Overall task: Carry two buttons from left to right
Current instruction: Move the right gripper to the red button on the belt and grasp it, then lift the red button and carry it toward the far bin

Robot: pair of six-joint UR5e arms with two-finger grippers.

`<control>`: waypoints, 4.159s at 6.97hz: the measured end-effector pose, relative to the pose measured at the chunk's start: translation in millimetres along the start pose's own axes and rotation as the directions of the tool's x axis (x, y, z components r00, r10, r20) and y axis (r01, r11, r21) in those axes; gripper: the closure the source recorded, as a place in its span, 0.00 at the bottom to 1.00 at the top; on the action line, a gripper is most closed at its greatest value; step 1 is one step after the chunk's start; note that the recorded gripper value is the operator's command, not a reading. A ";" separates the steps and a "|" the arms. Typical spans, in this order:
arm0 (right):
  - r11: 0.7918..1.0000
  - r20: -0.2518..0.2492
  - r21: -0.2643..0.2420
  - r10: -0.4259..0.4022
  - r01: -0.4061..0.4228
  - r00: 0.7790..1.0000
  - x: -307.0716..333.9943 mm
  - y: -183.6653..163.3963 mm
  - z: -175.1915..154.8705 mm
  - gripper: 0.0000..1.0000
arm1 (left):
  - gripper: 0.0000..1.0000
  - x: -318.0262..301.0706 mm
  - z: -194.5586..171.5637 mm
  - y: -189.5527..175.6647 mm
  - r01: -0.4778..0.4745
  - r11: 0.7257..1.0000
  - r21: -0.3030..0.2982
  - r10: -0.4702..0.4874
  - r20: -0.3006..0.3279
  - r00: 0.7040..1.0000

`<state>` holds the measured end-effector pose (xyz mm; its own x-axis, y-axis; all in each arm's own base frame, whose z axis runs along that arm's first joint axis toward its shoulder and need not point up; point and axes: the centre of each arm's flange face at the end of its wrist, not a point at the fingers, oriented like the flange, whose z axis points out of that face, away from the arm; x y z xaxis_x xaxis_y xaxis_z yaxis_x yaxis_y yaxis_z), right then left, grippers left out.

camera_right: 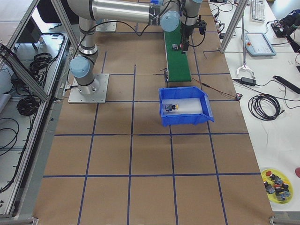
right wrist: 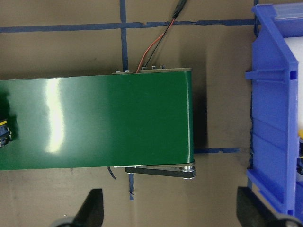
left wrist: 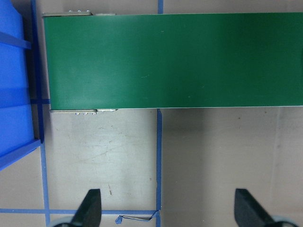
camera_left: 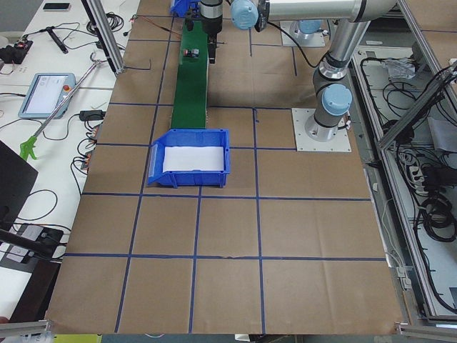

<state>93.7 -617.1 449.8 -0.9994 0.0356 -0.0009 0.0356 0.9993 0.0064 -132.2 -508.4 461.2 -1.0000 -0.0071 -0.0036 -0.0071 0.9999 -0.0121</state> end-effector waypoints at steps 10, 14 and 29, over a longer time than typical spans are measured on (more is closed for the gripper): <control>0.998 0.019 0.068 0.000 -0.002 1.000 -65.3 14.6 69.7 0.01 | 0.00 0.0 0.1 0.3 -0.001 1.000 0.000 0.001 0.000 1.000; 0.994 0.036 0.087 0.062 -0.065 0.997 -70.0 8.3 134.8 0.01 | 0.00 0.0 1.6 0.3 -0.003 1.000 -0.003 0.003 0.000 1.000; 1.000 -0.062 0.019 0.017 -0.016 0.998 -4.3 3.1 104.5 0.97 | 0.00 0.0 1.8 0.2 -0.003 1.000 -0.004 0.003 0.000 1.000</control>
<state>98.3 -613.6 345.3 -0.9967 0.0525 0.0611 0.0518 0.9986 -0.0128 -132.2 -508.3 459.4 -1.0000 -0.0040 -0.0037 -0.0040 1.0000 -0.0084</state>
